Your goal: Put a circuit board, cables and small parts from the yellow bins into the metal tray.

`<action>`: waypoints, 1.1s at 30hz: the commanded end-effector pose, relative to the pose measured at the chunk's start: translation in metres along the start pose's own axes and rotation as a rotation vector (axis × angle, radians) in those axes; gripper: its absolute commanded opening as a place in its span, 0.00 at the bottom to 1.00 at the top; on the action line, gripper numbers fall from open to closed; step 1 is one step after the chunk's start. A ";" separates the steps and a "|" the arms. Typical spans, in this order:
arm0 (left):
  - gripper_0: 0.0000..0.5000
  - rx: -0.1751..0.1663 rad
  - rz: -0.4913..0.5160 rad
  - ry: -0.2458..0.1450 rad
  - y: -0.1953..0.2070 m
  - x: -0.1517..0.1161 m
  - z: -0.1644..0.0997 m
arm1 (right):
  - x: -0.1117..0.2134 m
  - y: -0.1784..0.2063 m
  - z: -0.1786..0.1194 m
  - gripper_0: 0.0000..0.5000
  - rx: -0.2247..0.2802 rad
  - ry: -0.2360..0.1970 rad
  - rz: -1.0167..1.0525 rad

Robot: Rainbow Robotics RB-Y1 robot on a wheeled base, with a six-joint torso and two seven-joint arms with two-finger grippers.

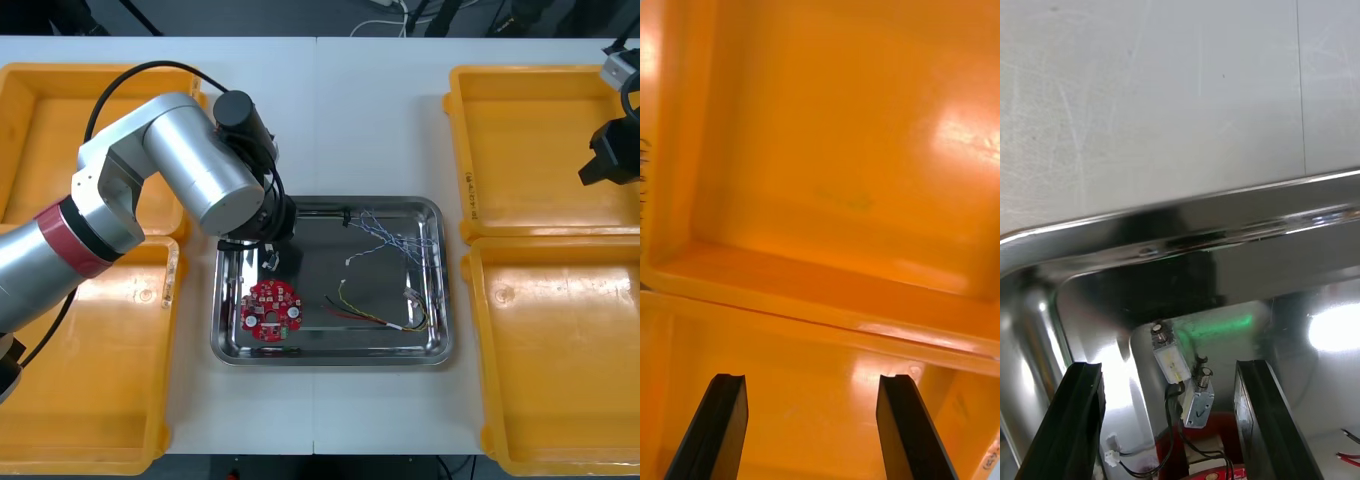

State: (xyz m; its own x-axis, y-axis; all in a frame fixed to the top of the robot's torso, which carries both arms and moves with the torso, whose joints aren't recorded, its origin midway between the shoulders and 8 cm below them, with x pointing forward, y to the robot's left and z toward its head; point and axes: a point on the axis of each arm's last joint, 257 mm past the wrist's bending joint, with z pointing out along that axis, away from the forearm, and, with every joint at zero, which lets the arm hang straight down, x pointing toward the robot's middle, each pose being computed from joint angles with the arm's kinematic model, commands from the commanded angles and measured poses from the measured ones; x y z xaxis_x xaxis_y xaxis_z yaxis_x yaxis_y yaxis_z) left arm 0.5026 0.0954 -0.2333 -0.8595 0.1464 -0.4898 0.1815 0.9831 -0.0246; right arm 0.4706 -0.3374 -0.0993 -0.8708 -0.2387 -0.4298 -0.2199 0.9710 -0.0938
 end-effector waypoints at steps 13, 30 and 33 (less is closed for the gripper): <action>1.00 0.001 0.000 -0.058 0.049 -0.057 -0.096 | 0.042 -0.058 0.005 1.00 0.001 -0.029 0.241; 1.00 -0.070 0.077 -0.006 0.134 -0.055 -0.164 | 0.069 -0.056 0.028 1.00 -0.034 -0.010 0.346; 1.00 -0.087 0.074 0.009 0.146 -0.050 -0.169 | 0.075 -0.059 0.030 1.00 -0.012 -0.008 0.354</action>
State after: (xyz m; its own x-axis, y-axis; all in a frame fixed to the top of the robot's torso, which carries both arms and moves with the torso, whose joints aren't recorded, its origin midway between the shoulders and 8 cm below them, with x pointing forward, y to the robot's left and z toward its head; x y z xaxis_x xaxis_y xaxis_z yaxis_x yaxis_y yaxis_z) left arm 0.4871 0.2328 -0.1060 -0.8912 0.1633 -0.4231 0.1680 0.9854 0.0265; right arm 0.4359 -0.3882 -0.1676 -0.9104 0.0650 -0.4087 0.0223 0.9939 0.1083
